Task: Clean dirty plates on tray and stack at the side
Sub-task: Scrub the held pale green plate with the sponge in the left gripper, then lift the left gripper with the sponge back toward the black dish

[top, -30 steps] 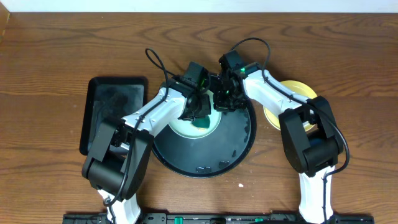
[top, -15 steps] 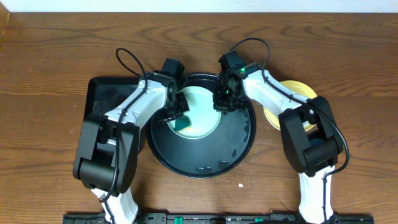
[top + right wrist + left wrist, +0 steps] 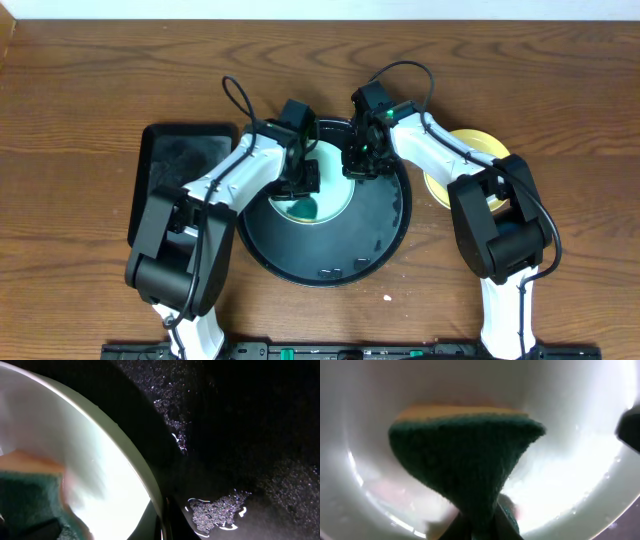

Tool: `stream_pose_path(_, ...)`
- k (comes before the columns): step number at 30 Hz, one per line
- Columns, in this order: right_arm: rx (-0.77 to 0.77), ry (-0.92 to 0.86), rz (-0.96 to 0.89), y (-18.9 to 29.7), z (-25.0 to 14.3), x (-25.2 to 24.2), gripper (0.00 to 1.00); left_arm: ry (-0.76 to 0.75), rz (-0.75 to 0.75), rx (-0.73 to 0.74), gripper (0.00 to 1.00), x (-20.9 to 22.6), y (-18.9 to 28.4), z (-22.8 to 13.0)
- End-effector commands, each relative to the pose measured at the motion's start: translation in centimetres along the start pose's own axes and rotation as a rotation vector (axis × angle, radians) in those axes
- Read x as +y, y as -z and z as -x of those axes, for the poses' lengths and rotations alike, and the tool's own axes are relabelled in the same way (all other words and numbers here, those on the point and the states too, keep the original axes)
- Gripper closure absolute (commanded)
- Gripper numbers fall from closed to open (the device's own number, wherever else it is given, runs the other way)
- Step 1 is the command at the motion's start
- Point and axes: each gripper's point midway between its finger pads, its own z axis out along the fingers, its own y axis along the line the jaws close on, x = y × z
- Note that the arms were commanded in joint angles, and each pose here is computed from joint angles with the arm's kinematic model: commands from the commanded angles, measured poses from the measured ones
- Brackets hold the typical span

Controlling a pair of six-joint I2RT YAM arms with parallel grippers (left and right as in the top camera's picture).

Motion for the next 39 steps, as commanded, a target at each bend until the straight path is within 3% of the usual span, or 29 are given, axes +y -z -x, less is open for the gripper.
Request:
stream_pose_path(1,0.078,-0.022,-0.071,-2.9,-2.4,-1.5,0.99,-0.035,-0.004,-0.03,0.92,0.0,-1.1,0.9)
stream_pose_path(10,0.077,-0.021,-0.071,-3.0,-2.4,-1.5,0.99,0.049,0.288,-0.208,0.93,6.4,0.3,4.7)
stream_pose_path(15,0.077,-0.021,-0.071,-2.9,-2.4,-1.5,0.99,0.038,0.323,-0.131,0.93,6.8,0.1,2.7)
stream_pose_path(17,0.077,-0.021,-0.071,-2.9,-2.4,-1.5,0.99,0.006,0.288,-0.06,0.92,6.0,-0.2,1.1)
stream_pose_path(24,0.078,-0.021,-0.071,-2.9,-2.4,-1.5,0.99,-0.333,-0.028,0.137,0.93,-0.3,-1.1,-3.3)
stream_pose_path(30,0.078,-0.018,-0.071,-2.9,-2.4,-1.5,0.99,-0.388,-0.022,0.066,0.92,-1.2,-1.3,-2.0)
stream_pose_path(34,0.078,-0.017,-0.071,-2.9,-2.4,-1.5,0.99,-0.369,0.11,-0.035,0.93,0.8,-1.1,0.7)
stream_pose_path(39,0.078,-0.017,-0.071,-2.9,-2.4,-1.5,0.99,-0.136,0.336,-0.219,0.93,5.0,0.6,4.9)
